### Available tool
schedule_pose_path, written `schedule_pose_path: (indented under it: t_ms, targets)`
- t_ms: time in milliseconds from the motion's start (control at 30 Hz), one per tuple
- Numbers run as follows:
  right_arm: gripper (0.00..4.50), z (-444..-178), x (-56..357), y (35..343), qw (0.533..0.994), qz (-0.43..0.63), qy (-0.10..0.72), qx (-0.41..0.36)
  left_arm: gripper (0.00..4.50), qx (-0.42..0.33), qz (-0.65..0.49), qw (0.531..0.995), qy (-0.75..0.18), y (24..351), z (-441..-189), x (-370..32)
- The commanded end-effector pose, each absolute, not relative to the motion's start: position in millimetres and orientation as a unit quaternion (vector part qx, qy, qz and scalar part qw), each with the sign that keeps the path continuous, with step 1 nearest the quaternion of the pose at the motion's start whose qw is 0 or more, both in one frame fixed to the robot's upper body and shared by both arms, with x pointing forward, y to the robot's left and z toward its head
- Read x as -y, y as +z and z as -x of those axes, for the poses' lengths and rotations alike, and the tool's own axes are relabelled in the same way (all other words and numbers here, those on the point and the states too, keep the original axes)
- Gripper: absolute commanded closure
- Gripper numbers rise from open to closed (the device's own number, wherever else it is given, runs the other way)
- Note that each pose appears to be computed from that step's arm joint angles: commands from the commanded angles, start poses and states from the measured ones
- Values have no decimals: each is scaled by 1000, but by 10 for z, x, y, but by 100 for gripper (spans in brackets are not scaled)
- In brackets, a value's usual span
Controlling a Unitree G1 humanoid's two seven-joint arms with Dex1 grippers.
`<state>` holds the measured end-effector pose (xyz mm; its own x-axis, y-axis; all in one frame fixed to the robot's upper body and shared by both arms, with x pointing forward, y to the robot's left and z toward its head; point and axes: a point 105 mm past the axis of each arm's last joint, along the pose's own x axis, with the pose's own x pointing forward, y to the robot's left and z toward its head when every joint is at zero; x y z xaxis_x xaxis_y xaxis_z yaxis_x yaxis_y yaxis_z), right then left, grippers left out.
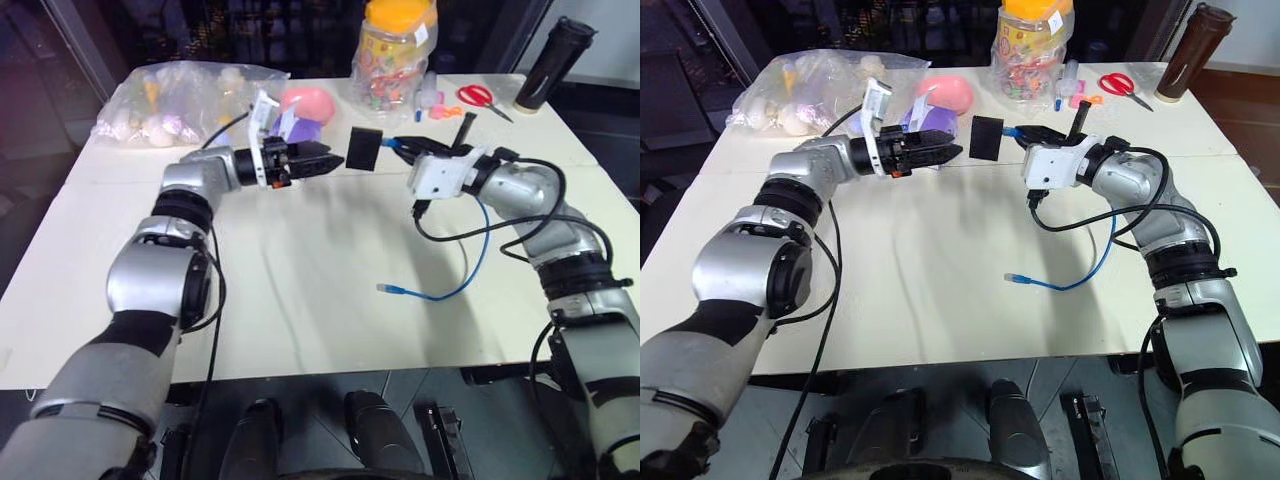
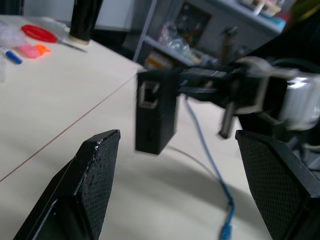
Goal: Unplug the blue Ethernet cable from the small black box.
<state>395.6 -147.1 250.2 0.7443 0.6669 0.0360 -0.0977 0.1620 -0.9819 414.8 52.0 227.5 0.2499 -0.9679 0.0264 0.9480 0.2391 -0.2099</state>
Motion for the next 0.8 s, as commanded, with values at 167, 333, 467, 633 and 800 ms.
schedule_pose_path:
  t_ms: [167,333,467,633,800]
  targets:
    - [449,-3813,1394,2768,726,580,243,279,63,-11,97,786,-610,2519,-4173,-313]
    - [450,-3767,1341,2753,726,577,248,280,117,-2,121,784,-608,2559,-4177,-281]
    - [450,-3742,1317,2741,727,575,251,279,272,-6,118,776,-620,2539,-4146,-272]
    - [450,-3753,1324,2746,733,570,255,272,399,-11,110,778,-619,2478,-4147,-253]
    - [243,-3756,1514,2660,753,566,255,219,399,-13,110,781,-615,2455,-4156,-278]
